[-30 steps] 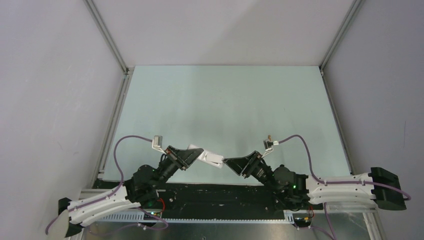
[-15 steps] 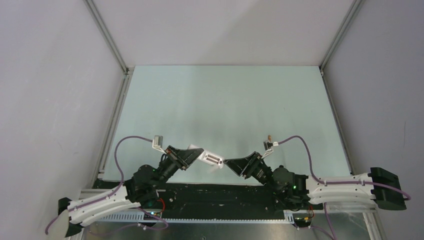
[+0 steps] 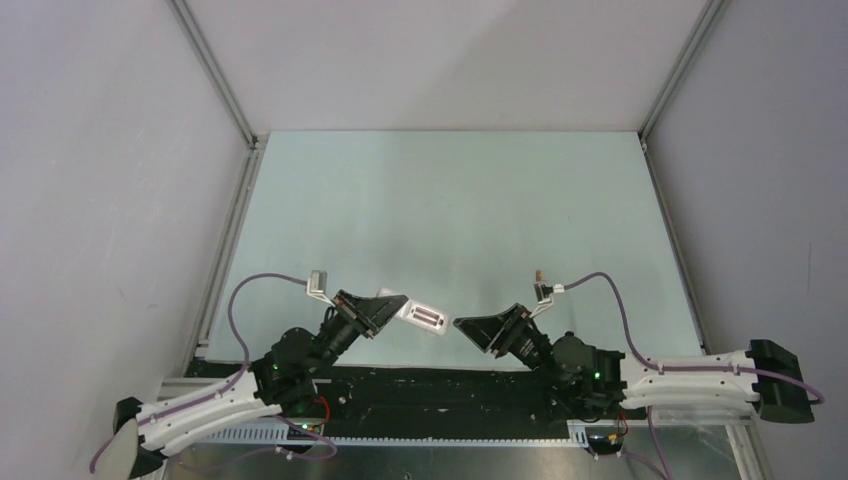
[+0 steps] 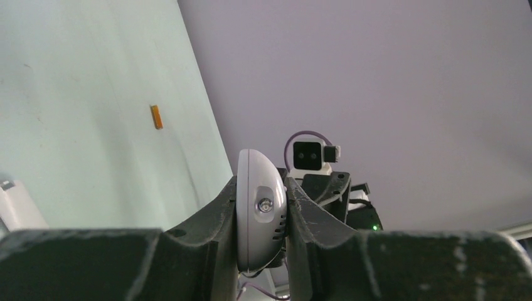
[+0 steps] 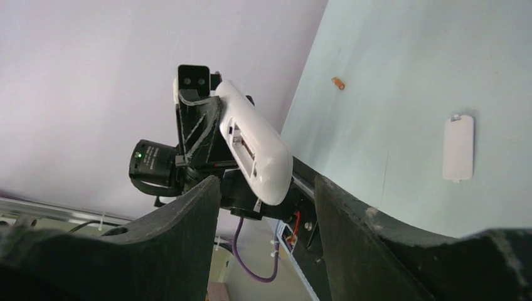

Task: Load the batteries into the remote control
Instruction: Remove the battery cover from the remote control, then move the battery cover to the center of the board.

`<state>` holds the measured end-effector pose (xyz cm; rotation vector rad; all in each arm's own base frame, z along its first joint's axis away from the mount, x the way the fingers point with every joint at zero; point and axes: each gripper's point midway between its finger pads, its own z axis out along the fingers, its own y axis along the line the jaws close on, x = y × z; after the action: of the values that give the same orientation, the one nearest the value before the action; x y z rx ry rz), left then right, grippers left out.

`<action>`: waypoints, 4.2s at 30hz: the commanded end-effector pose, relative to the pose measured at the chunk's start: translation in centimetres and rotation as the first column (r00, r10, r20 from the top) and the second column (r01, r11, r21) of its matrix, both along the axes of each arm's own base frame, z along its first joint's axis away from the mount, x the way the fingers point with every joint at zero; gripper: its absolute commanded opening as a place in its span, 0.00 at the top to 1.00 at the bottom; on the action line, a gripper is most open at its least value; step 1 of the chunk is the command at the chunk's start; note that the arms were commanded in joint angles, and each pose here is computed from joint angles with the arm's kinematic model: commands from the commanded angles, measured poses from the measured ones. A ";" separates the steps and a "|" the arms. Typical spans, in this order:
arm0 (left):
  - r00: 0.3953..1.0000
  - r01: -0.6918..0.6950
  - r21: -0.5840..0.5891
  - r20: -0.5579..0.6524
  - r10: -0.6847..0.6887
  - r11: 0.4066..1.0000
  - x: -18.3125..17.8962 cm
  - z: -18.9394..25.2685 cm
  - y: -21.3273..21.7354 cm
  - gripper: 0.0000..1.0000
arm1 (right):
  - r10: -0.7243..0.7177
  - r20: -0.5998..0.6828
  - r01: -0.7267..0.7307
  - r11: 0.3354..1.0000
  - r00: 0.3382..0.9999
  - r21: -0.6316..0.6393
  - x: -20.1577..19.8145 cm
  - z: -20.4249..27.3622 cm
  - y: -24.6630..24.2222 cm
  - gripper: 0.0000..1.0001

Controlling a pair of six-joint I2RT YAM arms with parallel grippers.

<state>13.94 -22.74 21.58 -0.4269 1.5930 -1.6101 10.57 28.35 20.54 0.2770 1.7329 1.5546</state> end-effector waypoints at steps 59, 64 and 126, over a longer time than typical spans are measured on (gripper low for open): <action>0.975 -0.135 0.142 0.197 0.106 0.981 0.2 8.4 5.4 1.00 | 0.389 -0.262 -0.443 0.509 0.883 -0.738 3.4 -18.0 8.9 0.40; 0.975 -0.136 0.141 0.193 0.107 0.981 0.2 8.3 5.4 1.00 | 0.439 -0.236 -0.451 0.491 0.867 -0.745 4.2 -18.0 10.2 0.39; 0.945 -0.123 0.073 0.314 0.094 0.990 -1.9 16.6 7.4 1.00 | 0.783 -0.053 -0.297 0.172 0.620 -0.939 15.8 -11.7 25.1 0.30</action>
<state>12.71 -16.11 35.41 -0.2286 1.4382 -1.4222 25.18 54.50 8.77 -1.2449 2.0367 0.7995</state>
